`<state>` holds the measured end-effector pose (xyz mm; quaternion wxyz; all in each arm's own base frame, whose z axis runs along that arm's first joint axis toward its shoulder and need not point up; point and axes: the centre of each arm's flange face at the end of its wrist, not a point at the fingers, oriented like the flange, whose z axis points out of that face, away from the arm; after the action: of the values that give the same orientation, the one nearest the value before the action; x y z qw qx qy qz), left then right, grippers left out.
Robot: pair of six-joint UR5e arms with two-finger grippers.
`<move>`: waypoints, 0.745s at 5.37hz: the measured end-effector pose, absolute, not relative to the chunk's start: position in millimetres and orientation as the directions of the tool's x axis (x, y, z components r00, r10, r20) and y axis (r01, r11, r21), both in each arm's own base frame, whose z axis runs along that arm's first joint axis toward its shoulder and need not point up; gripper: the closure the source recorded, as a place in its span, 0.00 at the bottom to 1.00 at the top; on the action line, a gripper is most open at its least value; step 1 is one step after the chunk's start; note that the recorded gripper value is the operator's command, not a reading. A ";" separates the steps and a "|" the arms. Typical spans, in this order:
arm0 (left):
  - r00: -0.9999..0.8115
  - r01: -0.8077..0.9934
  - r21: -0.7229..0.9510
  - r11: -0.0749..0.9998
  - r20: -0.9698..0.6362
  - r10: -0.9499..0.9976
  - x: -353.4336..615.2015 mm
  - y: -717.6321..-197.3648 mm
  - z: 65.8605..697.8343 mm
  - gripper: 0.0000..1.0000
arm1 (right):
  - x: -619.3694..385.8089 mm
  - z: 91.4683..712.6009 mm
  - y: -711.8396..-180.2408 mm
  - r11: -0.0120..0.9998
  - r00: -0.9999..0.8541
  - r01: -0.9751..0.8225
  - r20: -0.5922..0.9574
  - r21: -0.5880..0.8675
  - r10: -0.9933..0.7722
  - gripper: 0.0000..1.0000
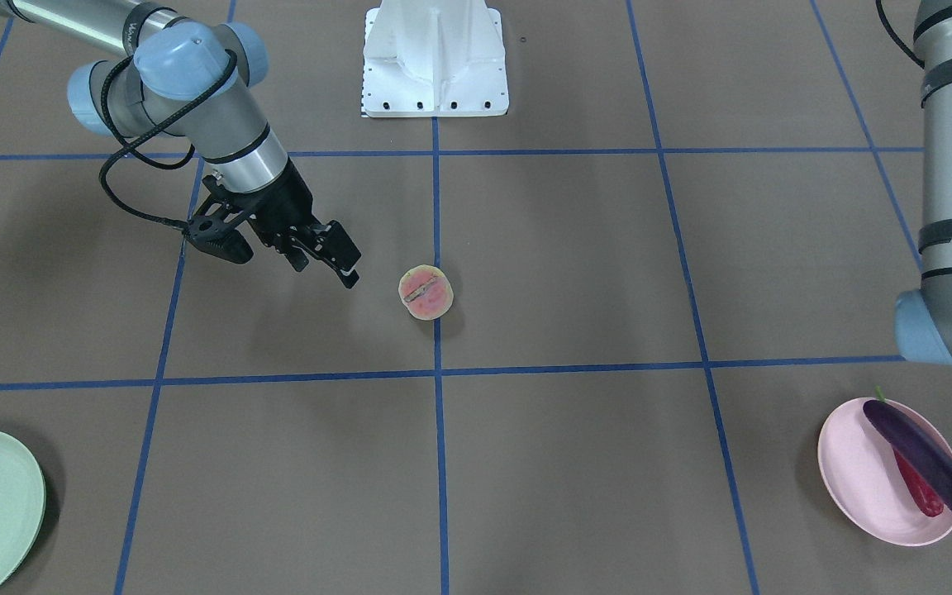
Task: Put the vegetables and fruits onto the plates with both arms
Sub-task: 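Lower the eggplant onto the pink plate while the right gripper reaches toward the peach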
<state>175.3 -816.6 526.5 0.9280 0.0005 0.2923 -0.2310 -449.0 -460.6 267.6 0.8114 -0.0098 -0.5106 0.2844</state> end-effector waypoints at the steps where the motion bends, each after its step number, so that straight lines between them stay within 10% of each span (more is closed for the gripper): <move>1: 0.727 0.419 -0.124 0.899 -0.548 -0.414 192.0 -814.5 525.1 0.11 | -450.6 270.4 -458.4 0.839 0.322 -0.450 0.821 -0.306 0.472 0.00; 4: 0.732 0.406 -0.087 0.910 -0.565 -0.381 217.9 -808.5 527.6 0.00 | -448.6 271.6 -457.5 0.839 0.323 -0.449 0.820 -0.306 0.472 0.00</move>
<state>217.9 -808.5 527.6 0.9304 0.0214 0.2985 -0.2116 -448.6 -457.5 271.6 0.8134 -0.0113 -0.5081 0.2832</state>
